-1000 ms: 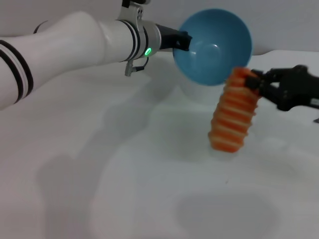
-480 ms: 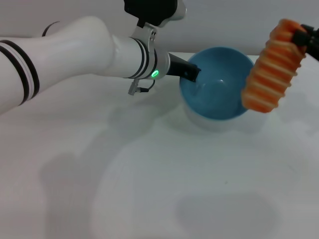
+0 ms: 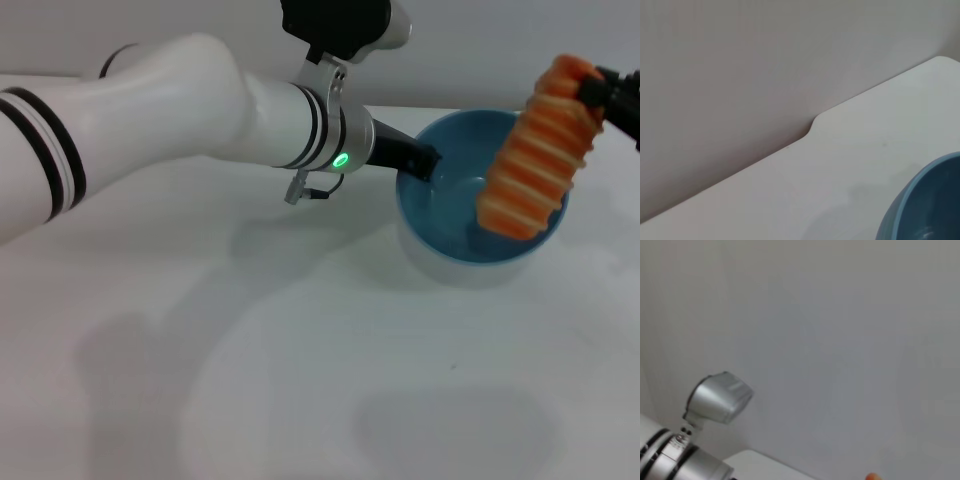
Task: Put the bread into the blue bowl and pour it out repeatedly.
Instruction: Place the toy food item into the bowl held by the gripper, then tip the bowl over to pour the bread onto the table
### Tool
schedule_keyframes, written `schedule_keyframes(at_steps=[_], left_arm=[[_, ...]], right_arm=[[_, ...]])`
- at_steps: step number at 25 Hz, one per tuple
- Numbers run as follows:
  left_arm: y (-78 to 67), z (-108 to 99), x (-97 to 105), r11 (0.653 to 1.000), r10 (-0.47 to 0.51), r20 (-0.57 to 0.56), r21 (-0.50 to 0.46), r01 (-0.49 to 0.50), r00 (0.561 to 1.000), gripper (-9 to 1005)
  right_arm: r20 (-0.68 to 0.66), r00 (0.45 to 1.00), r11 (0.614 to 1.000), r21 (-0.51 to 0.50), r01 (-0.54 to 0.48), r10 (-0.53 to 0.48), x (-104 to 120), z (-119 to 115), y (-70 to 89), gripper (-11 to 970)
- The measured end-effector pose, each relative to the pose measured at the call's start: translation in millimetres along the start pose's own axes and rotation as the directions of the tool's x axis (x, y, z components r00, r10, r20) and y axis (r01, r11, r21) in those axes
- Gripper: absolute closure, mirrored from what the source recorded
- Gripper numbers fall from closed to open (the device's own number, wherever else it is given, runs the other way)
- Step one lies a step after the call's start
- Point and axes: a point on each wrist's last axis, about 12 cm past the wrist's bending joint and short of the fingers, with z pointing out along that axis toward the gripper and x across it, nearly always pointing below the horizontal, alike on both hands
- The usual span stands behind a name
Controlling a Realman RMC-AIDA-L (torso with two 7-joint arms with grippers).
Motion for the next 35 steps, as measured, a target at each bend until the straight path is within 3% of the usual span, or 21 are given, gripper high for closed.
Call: schedule_keyframes(at_steps=[8, 15, 21, 24, 26, 28, 35], left_arm=[[0.0, 0, 6, 1.0, -0.026, -0.005, 0.0, 0.026, 1.0, 997], [-1.4, 0, 7, 1.0, -0.029, -0.003, 0.005, 0.029, 1.0, 998], [0.2, -1, 10, 0.999, -0.038, 0.0, 0.0, 0.038, 0.999, 997], [2.3, -1, 11, 0.999, -0.044, 0.005, -0.006, 0.044, 0.999, 997], [3.3, -1, 12, 0.999, -0.046, 0.007, -0.01, 0.046, 0.999, 997], [3.7, -1, 12, 0.999, -0.046, 0.008, -0.012, 0.047, 0.999, 998], [10.1, -2, 10, 0.998, -0.048, 0.038, -0.038, 0.05, 0.998, 997]], right_arm=[[-0.036, 0.999, 0.999, 0.018, -0.039, 0.04, 26, 9, -2.3, 843], [-0.033, 0.999, 0.999, 0.017, -0.036, 0.036, 33, 22, -1.9, 846], [-0.003, 0.999, 0.998, 0.042, -0.039, 0.039, 31, 23, -4.0, 727], [0.041, 0.998, 0.998, 0.05, -0.04, 0.038, 31, 21, -3.7, 589], [0.076, 0.996, 0.997, 0.064, -0.049, 0.044, 29, 17, -4.6, 497], [0.124, 0.991, 0.994, 0.094, -0.056, 0.044, 27, 8, -7.4, 490], [0.328, 0.944, 0.946, 0.313, -0.08, -0.029, 24, -62, -23.7, 466]])
